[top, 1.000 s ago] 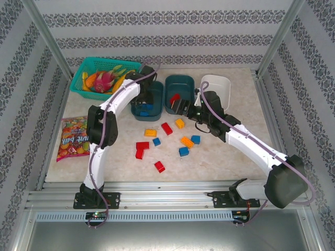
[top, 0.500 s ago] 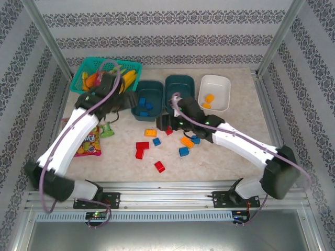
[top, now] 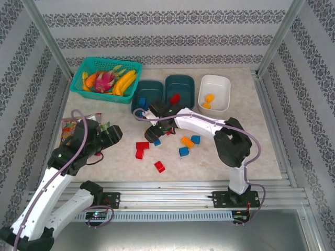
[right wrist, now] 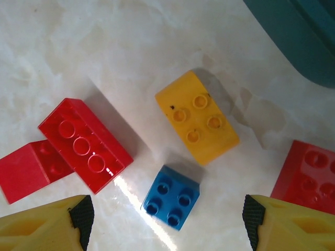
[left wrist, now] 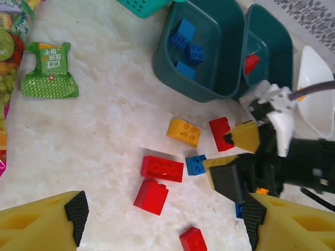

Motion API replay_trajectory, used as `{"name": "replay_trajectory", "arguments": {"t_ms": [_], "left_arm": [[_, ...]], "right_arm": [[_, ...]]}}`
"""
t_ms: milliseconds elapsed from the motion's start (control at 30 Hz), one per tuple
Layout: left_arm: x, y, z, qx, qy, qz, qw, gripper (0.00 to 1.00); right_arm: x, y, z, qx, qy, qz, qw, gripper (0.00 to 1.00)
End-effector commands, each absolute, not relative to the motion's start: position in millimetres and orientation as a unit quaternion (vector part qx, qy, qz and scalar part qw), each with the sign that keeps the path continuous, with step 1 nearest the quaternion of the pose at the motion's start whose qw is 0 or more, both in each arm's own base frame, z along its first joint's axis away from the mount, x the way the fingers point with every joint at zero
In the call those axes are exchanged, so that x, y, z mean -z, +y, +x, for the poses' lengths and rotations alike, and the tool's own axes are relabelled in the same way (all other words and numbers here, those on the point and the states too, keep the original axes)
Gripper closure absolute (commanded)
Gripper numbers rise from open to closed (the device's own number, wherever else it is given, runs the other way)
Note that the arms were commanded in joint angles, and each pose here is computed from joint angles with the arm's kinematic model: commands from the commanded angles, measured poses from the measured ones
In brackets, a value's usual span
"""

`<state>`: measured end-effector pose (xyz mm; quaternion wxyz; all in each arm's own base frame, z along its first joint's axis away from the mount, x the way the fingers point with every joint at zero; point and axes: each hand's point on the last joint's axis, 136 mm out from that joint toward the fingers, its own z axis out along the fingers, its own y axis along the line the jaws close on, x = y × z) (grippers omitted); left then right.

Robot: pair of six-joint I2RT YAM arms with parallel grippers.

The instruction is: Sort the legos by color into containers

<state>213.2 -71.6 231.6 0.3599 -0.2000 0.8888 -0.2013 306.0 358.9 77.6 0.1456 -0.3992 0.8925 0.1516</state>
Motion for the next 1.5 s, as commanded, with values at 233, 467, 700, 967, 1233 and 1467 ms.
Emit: {"name": "replay_trajectory", "arguments": {"t_ms": [233,467,700,967,1233,1467], "left_arm": [[-233.9,-65.4,196.0,0.197,0.894,-0.207,0.345,0.2],[-235.1,-64.9,194.6,0.198,0.894,-0.209,0.343,0.2],[-238.6,-64.8,193.6,0.198,0.894,-0.206,0.345,0.2],[-242.8,-67.0,195.4,0.205,0.891,-0.202,0.35,0.2],[-242.8,-67.7,197.6,0.207,0.889,-0.203,0.353,0.2],[-243.5,-69.9,200.1,0.211,0.889,-0.199,0.355,0.2]], "right_arm": [[-44.7,365.1,326.7,-0.08,0.886,-0.435,0.139,0.23],[-31.0,374.4,334.8,-0.064,0.881,-0.448,0.137,0.22],[-19.2,378.8,337.3,-0.062,0.879,-0.455,0.124,0.25],[-6.6,379.7,329.2,-0.074,0.883,-0.453,0.1,0.38],[-9.2,384.4,323.5,-0.072,0.879,-0.459,0.102,0.58],[-31.2,387.0,321.6,-0.07,0.874,-0.463,0.129,0.74]]}}
